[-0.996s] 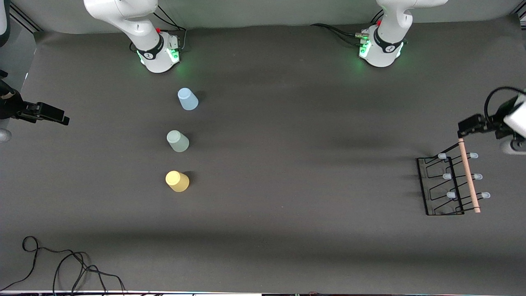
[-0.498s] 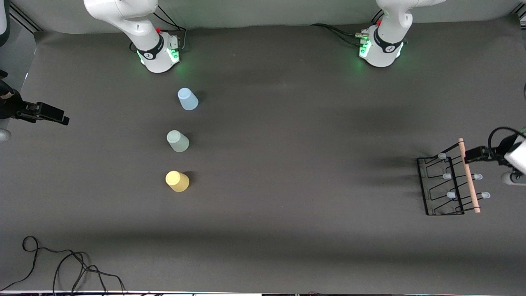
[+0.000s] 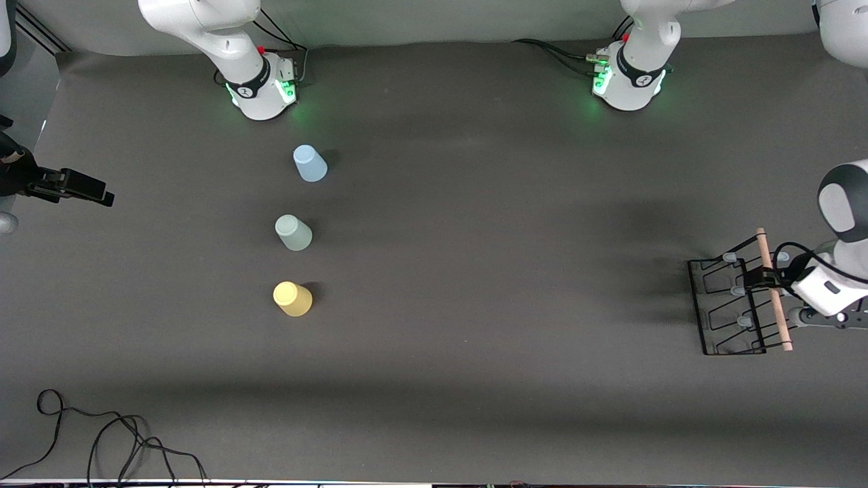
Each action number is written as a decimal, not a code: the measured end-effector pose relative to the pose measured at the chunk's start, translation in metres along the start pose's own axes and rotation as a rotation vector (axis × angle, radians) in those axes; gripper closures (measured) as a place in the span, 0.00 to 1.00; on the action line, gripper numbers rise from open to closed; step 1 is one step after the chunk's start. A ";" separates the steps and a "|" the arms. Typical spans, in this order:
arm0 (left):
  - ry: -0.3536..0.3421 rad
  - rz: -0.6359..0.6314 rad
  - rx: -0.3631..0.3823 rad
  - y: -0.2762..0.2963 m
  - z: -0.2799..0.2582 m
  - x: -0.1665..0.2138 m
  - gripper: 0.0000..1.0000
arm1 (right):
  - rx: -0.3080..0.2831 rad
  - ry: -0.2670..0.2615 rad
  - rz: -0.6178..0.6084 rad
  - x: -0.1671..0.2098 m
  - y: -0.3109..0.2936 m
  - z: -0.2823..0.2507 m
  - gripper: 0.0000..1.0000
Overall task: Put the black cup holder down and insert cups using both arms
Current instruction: 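Reach the left gripper down to the wooden handle of the black rack, then close the left gripper on the rack's wooden handle, then lift and carry the rack with the left gripper toward the cups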
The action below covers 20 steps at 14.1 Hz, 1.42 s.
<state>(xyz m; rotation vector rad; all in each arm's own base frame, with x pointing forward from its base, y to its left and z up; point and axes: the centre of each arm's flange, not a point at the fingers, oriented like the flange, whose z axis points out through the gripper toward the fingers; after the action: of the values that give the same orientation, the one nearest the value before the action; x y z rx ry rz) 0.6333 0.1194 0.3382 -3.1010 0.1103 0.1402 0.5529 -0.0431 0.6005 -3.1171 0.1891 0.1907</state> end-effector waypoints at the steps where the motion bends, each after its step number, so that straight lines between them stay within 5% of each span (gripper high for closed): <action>1: -0.011 -0.005 -0.003 -0.003 0.007 -0.001 0.27 | 0.000 0.000 0.000 0.000 0.000 0.000 0.00; 7: -0.009 -0.019 -0.004 -0.012 0.005 -0.004 0.84 | 0.002 0.000 0.017 0.000 0.009 0.000 0.00; 14: 0.011 0.009 -0.011 0.027 -0.050 0.001 0.84 | 0.002 0.000 0.018 0.000 0.010 0.000 0.00; 20: 0.028 -0.002 -0.046 0.190 -0.081 0.009 0.84 | 0.002 0.001 0.016 0.000 0.009 0.000 0.00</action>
<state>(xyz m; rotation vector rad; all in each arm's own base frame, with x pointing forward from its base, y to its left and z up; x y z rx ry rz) 0.6353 -0.0735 0.4120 -3.1496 0.1063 0.1015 0.5521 -0.0521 0.6007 -3.1150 0.2147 0.1899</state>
